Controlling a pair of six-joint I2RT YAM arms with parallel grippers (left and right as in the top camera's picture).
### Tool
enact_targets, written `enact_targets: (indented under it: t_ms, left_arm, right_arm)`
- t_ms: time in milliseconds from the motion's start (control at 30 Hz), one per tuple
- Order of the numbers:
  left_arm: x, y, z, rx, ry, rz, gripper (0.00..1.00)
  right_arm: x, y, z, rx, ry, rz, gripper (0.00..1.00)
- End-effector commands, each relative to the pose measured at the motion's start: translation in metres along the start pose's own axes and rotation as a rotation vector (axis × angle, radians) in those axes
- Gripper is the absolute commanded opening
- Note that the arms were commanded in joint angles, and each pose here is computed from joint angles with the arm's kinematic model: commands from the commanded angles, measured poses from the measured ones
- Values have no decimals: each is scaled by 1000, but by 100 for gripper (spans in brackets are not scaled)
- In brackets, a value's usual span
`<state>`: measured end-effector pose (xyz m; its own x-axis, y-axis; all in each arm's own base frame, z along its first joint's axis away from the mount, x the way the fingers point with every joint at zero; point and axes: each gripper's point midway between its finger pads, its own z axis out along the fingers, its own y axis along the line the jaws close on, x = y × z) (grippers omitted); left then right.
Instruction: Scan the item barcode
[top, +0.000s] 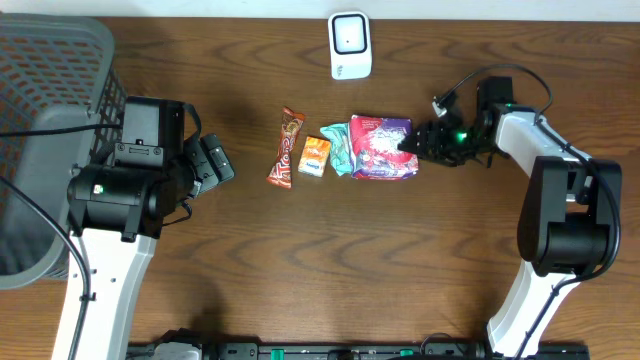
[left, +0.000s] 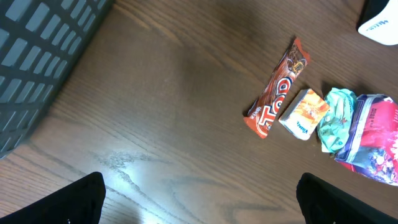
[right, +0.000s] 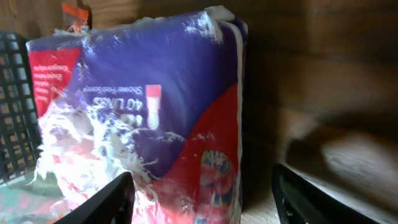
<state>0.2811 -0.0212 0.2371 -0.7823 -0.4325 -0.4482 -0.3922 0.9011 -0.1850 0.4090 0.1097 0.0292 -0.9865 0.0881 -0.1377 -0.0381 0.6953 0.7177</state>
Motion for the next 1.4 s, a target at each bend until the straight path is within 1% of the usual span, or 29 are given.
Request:
enact_targets:
  t_ms: [0, 67, 100, 133, 200, 233, 333, 400, 500, 633, 800, 900, 1000, 1067, 1167, 1367]
  left_arm:
    - [-4, 2, -4, -4, -22, -11, 98]
    - [-4, 2, -4, -4, -22, -11, 98]
    - [-4, 2, -4, -4, -22, -10, 98]
    - [-4, 2, -4, -4, -22, -11, 98]
    - [-4, 2, -4, -4, -22, -11, 98]
    - [-4, 2, -4, -4, -22, -11, 98]
    - [-4, 2, -4, -4, -22, -11, 98]
    - [-4, 2, -4, -4, -22, -11, 98]
    - [-4, 2, -4, -4, -22, -11, 98]
    - [-4, 2, -4, -4, -22, -11, 98]
    - [-4, 2, -4, -4, -22, -10, 98]
    - [-4, 2, -4, -4, -22, -11, 98]
    - [-4, 2, -4, -4, -22, -11, 98]
    - [-4, 2, -4, -4, -22, -10, 98]
    - [-4, 2, -4, -4, -22, -11, 98]
    - [-4, 2, -4, -4, -22, -11, 98]
  right_arm:
    - [8, 10, 8, -54, 14, 28, 65]
    - [9, 12, 12, -56, 12, 20, 62]
    - [10, 13, 14, -56, 13, 13, 56]
    - [10, 14, 16, -57, 14, 5, 44]
    - [10, 17, 18, -59, 16, 10, 3]
    - [9, 18, 17, -60, 16, 40, 1]
    - [0, 28, 13, -99, 5, 82, 1]
    - [-11, 41, 6, -140, -11, 56, 1]
    - [-32, 61, -9, -156, -51, 32, 1]
    - [-65, 92, -35, -166, -139, -26, 1]
    - [-116, 118, -52, -109, -322, -31, 1]
    - [-144, 137, -52, -100, -457, -73, 1]
    - [-166, 147, -48, -25, -594, -101, 1]
    - [-177, 146, -44, 47, -681, -70, 1]
    - [-183, 144, -37, 111, -755, -32, 1]
    - [-191, 148, -25, 92, -788, -60, 1]
